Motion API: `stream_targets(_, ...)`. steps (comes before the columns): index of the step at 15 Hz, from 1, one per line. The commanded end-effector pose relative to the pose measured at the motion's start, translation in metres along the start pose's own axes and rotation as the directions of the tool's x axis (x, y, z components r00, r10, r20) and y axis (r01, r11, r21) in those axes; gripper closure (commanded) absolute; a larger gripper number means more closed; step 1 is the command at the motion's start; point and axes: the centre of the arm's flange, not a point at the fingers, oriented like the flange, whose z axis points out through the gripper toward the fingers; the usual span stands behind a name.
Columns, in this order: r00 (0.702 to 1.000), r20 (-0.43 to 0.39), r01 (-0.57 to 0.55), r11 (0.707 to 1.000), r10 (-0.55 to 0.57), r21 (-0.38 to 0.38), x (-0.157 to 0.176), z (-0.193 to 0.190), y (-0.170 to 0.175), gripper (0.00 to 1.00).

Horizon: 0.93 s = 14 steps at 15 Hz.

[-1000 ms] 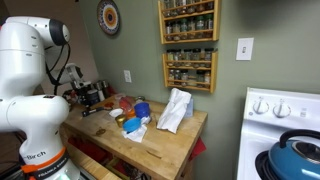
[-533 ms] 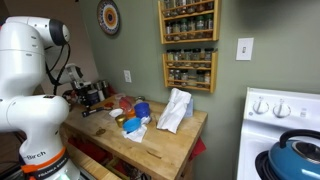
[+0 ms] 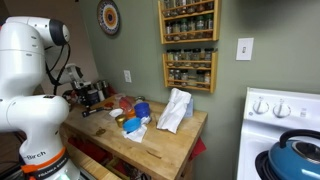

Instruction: Turn the flashlight switch off

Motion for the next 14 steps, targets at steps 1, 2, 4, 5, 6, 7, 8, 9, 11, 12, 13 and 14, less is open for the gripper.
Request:
stream_targets(1, 1.0, 0.004, -0.018, 1.0, 0.018, -0.003, -0.011, 0.024, -0.004, 1.0)
stream_targets(2, 1.0, 0.007, -0.02, 1.0, 0.02, -0.004, -0.012, 0.026, -0.005, 1.0)
stream_targets(4, 1.0, 0.015, -0.023, 1.0, 0.023, 0.0, -0.013, 0.028, -0.005, 1.0)
stream_targets(5, 1.0, 0.014, -0.026, 1.0, 0.026, -0.001, -0.014, 0.028, -0.005, 1.0)
stream_targets(6, 0.999, 0.01, -0.031, 1.0, 0.031, -0.004, -0.013, 0.026, -0.003, 1.0)
stream_targets(7, 0.999, 0.005, -0.036, 0.999, 0.036, -0.005, -0.011, 0.023, -0.001, 1.0)
stream_targets(8, 0.999, 0.0, -0.043, 0.999, 0.043, -0.005, -0.01, 0.019, 0.001, 1.0)
stream_targets(9, 0.999, -0.005, -0.048, 0.999, 0.048, -0.003, -0.009, 0.015, 0.003, 1.0)
stream_targets(11, 0.999, -0.013, -0.052, 0.999, 0.052, -0.007, -0.007, 0.009, 0.005, 1.0)
stream_targets(12, 0.998, -0.014, -0.054, 0.999, 0.054, -0.009, -0.006, 0.008, 0.006, 1.0)
stream_targets(13, 0.998, -0.017, -0.056, 0.998, 0.055, -0.011, -0.006, 0.006, 0.007, 1.0)
stream_targets(14, 0.998, -0.019, -0.06, 0.998, 0.06, -0.012, -0.006, 0.004, 0.008, 1.0)
